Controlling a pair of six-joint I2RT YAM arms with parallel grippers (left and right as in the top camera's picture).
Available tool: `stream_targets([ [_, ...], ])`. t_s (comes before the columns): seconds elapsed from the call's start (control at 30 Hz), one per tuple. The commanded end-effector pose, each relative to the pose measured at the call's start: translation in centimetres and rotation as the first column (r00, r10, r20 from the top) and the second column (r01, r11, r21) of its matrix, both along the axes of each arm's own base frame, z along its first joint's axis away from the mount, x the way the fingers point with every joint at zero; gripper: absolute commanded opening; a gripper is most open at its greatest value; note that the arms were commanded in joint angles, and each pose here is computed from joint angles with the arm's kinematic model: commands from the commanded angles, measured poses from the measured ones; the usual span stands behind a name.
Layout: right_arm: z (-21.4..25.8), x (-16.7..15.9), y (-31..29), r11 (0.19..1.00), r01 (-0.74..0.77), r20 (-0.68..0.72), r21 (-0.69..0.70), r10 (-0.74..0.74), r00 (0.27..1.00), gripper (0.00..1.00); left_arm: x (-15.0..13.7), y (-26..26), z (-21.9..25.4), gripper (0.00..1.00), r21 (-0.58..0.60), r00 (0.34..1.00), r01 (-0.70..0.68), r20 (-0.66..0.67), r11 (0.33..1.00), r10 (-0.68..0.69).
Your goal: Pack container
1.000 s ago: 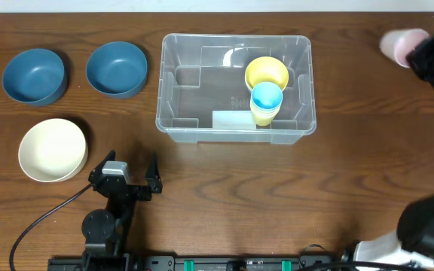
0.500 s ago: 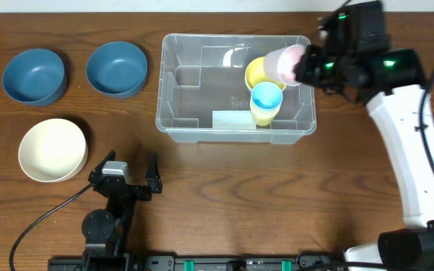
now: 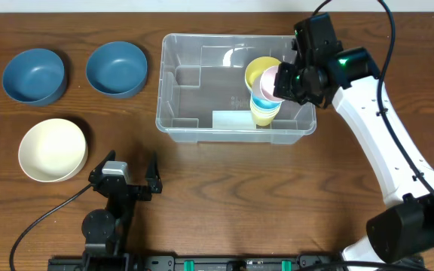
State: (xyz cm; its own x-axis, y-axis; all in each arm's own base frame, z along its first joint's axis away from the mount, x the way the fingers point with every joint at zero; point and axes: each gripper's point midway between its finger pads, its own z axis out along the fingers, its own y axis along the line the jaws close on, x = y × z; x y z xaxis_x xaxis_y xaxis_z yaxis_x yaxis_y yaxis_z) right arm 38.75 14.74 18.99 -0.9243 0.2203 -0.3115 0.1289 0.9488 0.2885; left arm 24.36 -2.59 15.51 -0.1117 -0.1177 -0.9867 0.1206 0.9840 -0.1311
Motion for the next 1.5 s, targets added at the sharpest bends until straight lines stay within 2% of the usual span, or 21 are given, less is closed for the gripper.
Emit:
stream_targets([
  [0.0,-1.3,-0.2,-0.6,0.998,0.037,-0.021,-0.042,-0.038,0.999,0.01,-0.1,-0.1,-1.5,0.98,-0.002,0.999,0.006,-0.046,1.0,-0.006],
  [0.1,-2.5,-0.5,-0.8,0.998,0.046,-0.037,-0.046,-0.048,0.998,0.03,-0.1,-0.1,-1.5,0.98,-0.002,0.999,0.006,-0.046,1.0,-0.006],
  [0.17,-3.2,-0.5,-0.7,0.998,0.047,-0.041,-0.042,-0.049,0.998,0.1,-0.1,-0.1,-1.5,0.98,-0.002,0.999,0.006,-0.046,1.0,-0.006],
  [0.3,-3.6,-0.5,-0.6,0.998,0.043,-0.043,-0.036,-0.044,0.998,0.44,-0.1,-0.1,-1.5,0.98,-0.002,0.999,0.006,-0.046,1.0,-0.006],
  [0.37,-3.3,-0.2,0.1,1.0,-0.011,-0.02,-0.016,0.011,1.0,0.57,-0.1,-0.1,-1.5,0.98,-0.002,0.999,0.006,-0.046,1.0,-0.006],
  [0.43,-2.9,0.0,1.1,0.997,-0.072,0.0,0.019,0.072,0.997,0.65,-0.1,-0.1,-1.5,0.98,-0.002,0.999,0.006,-0.046,1.0,-0.006],
  [0.7,1.0,1.1,0.2,0.996,-0.076,0.084,0.042,0.073,0.994,0.7,-0.1,-0.1,-1.5,0.98,-0.002,0.999,0.006,-0.046,1.0,-0.006],
  [0.83,3.7,1.9,-3.5,1.0,0.016,0.145,0.001,-0.016,0.989,0.74,-0.1,-0.1,-1.5,0.98,-0.002,0.999,0.006,-0.046,1.0,-0.006],
  [1.07,4.8,2.3,-13.3,0.952,0.292,0.175,-0.093,-0.273,0.946,0.99,-0.1,-0.1,-1.5,0.98,-0.002,0.999,0.006,-0.046,1.0,-0.006],
  [1.27,3.9,2.0,-19.3,0.879,0.467,0.143,-0.097,-0.452,0.881,0.99,-0.1,-0.1,-1.5,0.98,-0.002,0.999,0.006,-0.046,1.0,-0.006],
  [1.47,3.0,1.8,-21.8,0.838,0.532,0.126,-0.116,-0.519,0.845,0.99,-0.1,-0.1,-1.5,0.98,-0.002,0.999,0.005,-0.043,1.0,-0.005],
])
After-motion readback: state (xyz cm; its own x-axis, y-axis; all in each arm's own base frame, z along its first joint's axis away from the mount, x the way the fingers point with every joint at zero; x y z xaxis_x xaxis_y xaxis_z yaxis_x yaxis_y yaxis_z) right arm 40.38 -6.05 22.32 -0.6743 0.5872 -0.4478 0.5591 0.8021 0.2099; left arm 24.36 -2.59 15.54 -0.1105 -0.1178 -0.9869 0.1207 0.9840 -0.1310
